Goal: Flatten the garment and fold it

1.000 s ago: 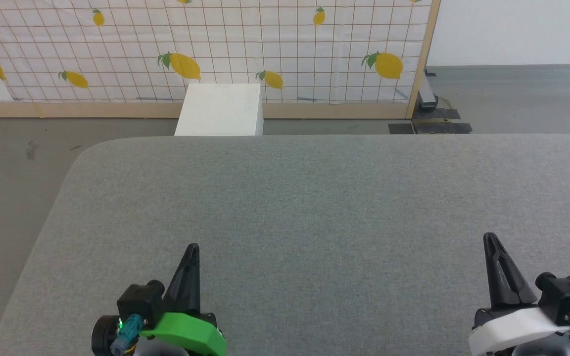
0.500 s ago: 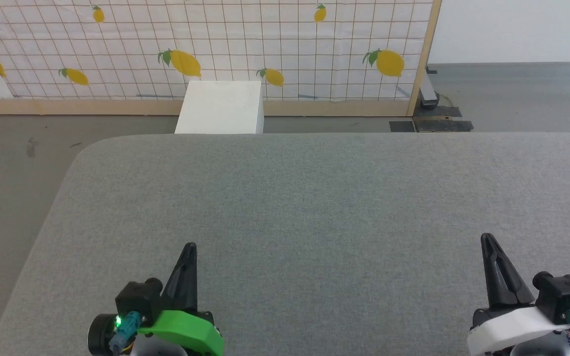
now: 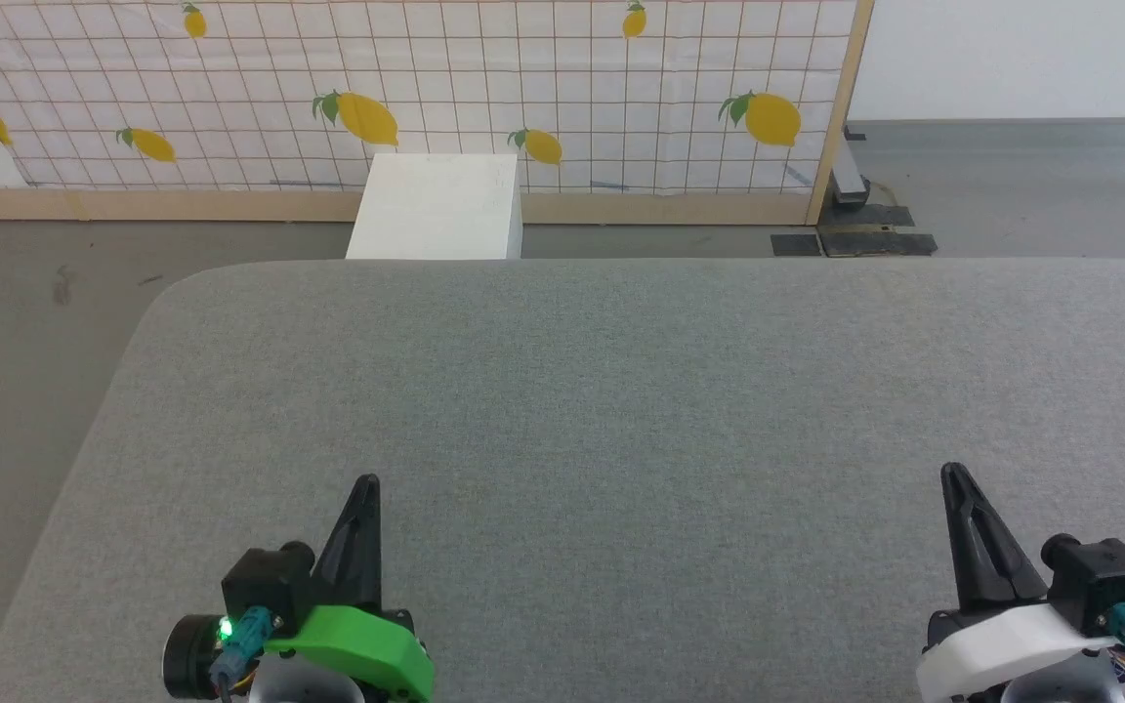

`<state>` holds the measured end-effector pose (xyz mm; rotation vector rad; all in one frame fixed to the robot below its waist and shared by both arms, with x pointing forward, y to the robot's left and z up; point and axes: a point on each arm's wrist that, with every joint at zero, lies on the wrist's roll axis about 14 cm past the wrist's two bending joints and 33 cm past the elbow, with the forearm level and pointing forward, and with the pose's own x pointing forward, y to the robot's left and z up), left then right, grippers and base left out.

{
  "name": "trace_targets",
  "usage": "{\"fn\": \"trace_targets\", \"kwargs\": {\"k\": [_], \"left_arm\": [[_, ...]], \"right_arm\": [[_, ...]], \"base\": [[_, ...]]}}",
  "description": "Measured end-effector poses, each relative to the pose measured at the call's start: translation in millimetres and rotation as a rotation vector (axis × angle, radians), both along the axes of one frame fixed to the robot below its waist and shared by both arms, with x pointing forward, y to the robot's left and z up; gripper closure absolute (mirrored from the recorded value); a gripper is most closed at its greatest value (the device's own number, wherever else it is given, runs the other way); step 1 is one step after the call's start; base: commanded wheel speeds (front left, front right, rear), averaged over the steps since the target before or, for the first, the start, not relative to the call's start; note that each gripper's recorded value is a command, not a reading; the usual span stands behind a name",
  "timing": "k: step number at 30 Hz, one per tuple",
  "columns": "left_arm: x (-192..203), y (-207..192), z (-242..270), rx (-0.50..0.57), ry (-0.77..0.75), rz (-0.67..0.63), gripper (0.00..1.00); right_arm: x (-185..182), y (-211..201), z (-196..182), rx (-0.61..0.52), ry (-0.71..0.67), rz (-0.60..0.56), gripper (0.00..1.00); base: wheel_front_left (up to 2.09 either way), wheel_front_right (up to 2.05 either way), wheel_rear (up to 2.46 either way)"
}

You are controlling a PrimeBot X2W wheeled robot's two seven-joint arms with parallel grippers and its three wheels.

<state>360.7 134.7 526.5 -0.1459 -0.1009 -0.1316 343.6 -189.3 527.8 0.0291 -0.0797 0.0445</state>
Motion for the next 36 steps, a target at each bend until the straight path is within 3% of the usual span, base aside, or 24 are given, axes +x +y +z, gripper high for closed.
{"fn": "trace_targets", "kwargs": {"k": [36], "left_arm": [[4.7, 14.6, -1.8, 0.071, 0.042, 0.040, 1.00]], "right_arm": [[9.1, 10.8, -4.3, -0.026, 0.043, 0.033, 1.00]], "base": [[0.00, 0.00, 0.00]]}}
